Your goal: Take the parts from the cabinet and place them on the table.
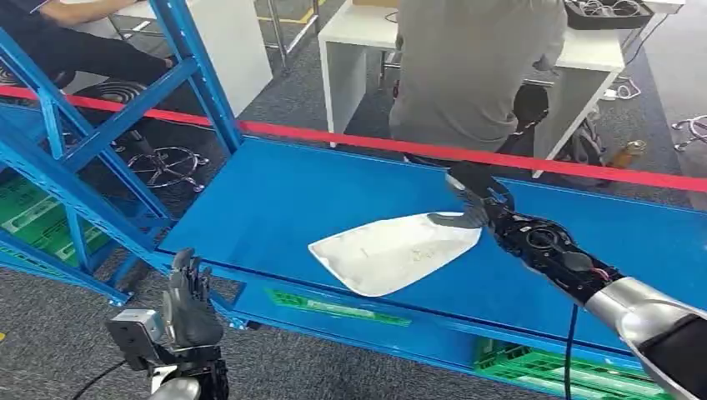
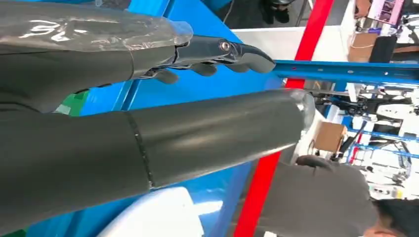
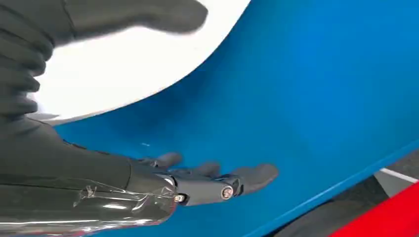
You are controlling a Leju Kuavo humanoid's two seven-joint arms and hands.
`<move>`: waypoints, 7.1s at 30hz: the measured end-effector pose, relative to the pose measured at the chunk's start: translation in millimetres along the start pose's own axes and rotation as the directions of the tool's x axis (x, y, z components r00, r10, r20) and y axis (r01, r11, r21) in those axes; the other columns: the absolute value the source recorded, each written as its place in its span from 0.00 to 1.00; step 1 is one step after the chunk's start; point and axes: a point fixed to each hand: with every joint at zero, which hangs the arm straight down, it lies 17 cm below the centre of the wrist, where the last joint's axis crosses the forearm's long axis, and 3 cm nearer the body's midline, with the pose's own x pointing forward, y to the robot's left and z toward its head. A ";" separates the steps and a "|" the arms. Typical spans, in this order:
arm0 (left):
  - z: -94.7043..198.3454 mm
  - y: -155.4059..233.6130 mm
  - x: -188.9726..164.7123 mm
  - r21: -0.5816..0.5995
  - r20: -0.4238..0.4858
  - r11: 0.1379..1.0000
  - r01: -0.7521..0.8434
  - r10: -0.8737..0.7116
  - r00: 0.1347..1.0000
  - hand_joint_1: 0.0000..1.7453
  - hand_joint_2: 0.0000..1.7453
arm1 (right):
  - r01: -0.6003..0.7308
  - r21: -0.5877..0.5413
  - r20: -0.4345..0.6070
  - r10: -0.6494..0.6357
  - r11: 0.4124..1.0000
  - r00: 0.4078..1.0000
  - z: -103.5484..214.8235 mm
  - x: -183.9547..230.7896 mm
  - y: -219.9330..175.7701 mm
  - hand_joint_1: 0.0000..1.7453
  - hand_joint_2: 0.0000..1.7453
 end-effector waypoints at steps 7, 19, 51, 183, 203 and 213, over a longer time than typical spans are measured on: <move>-0.2 0.3 -1.3 0.000 -0.007 1.000 0.003 -0.003 1.000 0.00 0.00 | 0.008 0.009 -0.021 -0.008 1.000 1.000 -6.6 -1.0 2.8 1.00 1.00; -0.2 1.2 -2.2 0.003 -0.011 1.000 0.009 -0.009 1.000 0.00 0.00 | 0.043 0.010 -0.071 -0.042 0.999 0.997 -12.8 -5.6 4.1 1.00 1.00; 1.8 2.7 -4.1 0.007 -0.015 1.000 0.023 -0.023 1.000 0.00 0.00 | 0.070 -0.065 -0.053 -0.074 0.995 0.996 -14.4 -3.6 -4.6 0.00 1.00; 0.8 2.1 -6.9 0.007 -0.035 1.000 0.023 -0.023 0.999 0.00 0.00 | -0.144 0.286 -0.156 0.194 0.947 0.969 -8.8 12.0 84.1 0.00 1.00; 0.5 2.4 -7.3 0.010 -0.039 1.000 0.016 -0.015 0.999 0.00 0.00 | -0.162 0.311 -0.149 0.217 0.936 0.965 -20.4 11.1 102.9 1.00 1.00; 0.5 2.6 -7.5 0.012 -0.040 1.000 0.014 -0.014 0.999 0.00 0.00 | -0.177 0.312 -0.157 0.234 0.934 0.960 -21.9 6.7 103.7 1.00 1.00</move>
